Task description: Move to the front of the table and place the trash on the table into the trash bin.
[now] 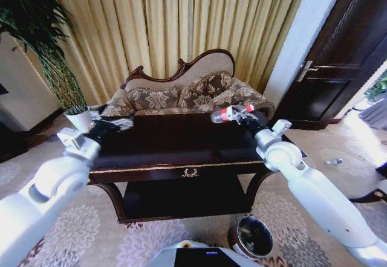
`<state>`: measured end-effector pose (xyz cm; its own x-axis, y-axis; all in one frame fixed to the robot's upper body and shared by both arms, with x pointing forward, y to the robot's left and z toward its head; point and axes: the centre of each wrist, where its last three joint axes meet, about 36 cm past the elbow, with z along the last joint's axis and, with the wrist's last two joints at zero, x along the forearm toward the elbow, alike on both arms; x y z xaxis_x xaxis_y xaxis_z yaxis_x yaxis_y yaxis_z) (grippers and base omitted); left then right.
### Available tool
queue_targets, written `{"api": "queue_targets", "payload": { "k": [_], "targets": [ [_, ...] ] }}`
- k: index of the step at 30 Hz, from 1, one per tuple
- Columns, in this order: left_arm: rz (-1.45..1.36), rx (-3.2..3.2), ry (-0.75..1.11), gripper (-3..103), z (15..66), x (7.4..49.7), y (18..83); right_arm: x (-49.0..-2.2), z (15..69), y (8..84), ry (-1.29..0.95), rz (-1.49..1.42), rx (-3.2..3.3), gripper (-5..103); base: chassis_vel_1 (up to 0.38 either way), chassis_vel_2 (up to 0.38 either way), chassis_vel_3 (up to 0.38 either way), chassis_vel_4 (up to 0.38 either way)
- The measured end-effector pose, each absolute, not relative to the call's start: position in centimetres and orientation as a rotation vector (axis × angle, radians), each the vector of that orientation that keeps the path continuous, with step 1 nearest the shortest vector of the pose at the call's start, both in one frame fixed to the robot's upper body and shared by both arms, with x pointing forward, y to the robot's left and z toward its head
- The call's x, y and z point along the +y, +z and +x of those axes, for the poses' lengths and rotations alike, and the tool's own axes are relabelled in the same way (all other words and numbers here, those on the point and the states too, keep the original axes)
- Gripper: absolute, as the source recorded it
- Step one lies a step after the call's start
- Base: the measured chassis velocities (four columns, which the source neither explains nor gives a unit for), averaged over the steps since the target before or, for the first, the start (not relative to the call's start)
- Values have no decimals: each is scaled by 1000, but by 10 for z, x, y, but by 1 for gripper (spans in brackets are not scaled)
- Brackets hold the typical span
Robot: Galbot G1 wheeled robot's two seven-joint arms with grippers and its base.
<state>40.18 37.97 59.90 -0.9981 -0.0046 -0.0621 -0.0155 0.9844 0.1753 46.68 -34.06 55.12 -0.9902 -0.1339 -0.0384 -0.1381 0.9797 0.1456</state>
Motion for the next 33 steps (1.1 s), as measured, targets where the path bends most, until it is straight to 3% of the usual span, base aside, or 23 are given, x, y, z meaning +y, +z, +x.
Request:
{"api": "queue_targets", "payload": {
  "k": [11, 33],
  "targets": [
    [-124, 3133, 185, 100, 421, 455, 588, -387, 486, 531, -136, 90, 3052, 29, 0, 0, 0, 0],
    [35, 3173, 271, 100, 429, 486, 592, -397, 483, 527, -154, 99, 3020, 29, 0, 0, 0, 0]
  ]
}}
